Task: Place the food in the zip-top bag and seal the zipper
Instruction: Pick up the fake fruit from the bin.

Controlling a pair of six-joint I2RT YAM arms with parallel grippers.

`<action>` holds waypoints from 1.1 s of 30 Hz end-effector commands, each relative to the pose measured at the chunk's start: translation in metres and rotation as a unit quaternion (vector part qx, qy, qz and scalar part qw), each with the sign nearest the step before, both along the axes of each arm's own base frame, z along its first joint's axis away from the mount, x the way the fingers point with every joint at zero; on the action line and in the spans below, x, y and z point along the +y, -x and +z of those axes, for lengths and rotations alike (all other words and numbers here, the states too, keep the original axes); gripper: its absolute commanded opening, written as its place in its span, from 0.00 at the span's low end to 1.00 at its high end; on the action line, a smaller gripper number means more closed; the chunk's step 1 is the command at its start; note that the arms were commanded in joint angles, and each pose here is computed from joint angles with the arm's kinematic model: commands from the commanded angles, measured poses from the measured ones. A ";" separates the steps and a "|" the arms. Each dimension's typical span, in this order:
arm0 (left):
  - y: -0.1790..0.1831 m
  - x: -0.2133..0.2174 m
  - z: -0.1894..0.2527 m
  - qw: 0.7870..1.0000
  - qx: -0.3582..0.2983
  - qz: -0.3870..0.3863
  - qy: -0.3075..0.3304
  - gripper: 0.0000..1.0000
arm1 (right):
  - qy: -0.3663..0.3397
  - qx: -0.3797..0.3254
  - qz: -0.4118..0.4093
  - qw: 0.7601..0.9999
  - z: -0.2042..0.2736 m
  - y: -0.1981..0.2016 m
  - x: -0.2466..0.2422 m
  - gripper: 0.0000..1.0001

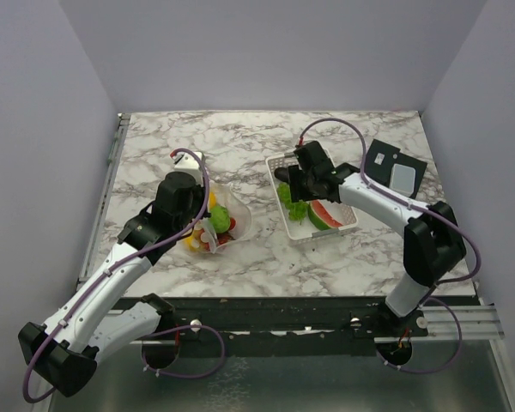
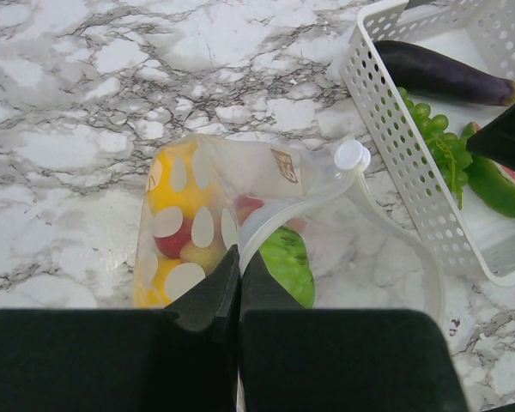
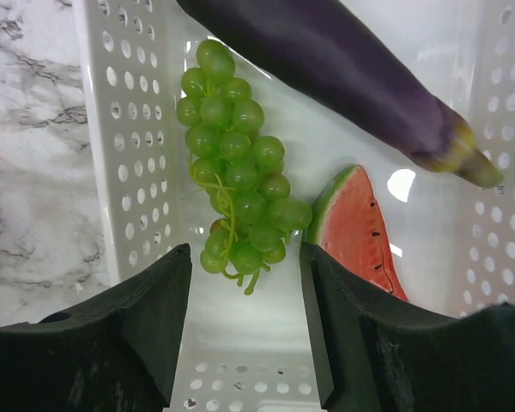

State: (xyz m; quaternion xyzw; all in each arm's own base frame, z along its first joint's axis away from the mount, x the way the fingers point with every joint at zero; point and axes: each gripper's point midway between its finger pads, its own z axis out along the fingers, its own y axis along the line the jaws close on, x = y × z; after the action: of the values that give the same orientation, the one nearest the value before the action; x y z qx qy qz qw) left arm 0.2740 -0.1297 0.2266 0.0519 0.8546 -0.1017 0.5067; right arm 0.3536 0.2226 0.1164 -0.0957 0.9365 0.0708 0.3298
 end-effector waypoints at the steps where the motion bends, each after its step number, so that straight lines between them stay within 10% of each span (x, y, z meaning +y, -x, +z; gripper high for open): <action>1: -0.001 -0.001 0.003 1.000 -0.009 -0.005 0.004 0.00 | -0.015 0.003 0.010 1.000 -0.006 -0.014 0.012 0.60; 21: -0.003 -0.003 -0.007 1.000 0.004 -0.008 -0.005 0.00 | 0.038 0.077 0.014 0.996 -0.077 -0.026 0.015 0.59; 33: -0.004 -0.003 -0.008 1.000 0.006 -0.007 -0.007 0.00 | 0.062 0.089 0.006 0.994 -0.094 -0.018 0.003 0.22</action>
State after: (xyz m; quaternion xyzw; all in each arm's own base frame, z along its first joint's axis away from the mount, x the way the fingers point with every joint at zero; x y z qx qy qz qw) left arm 0.2760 -0.1313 0.2211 0.0555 0.8581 -0.0988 0.5008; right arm 0.3808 0.2393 0.0456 -0.1133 0.9558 0.0530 0.2662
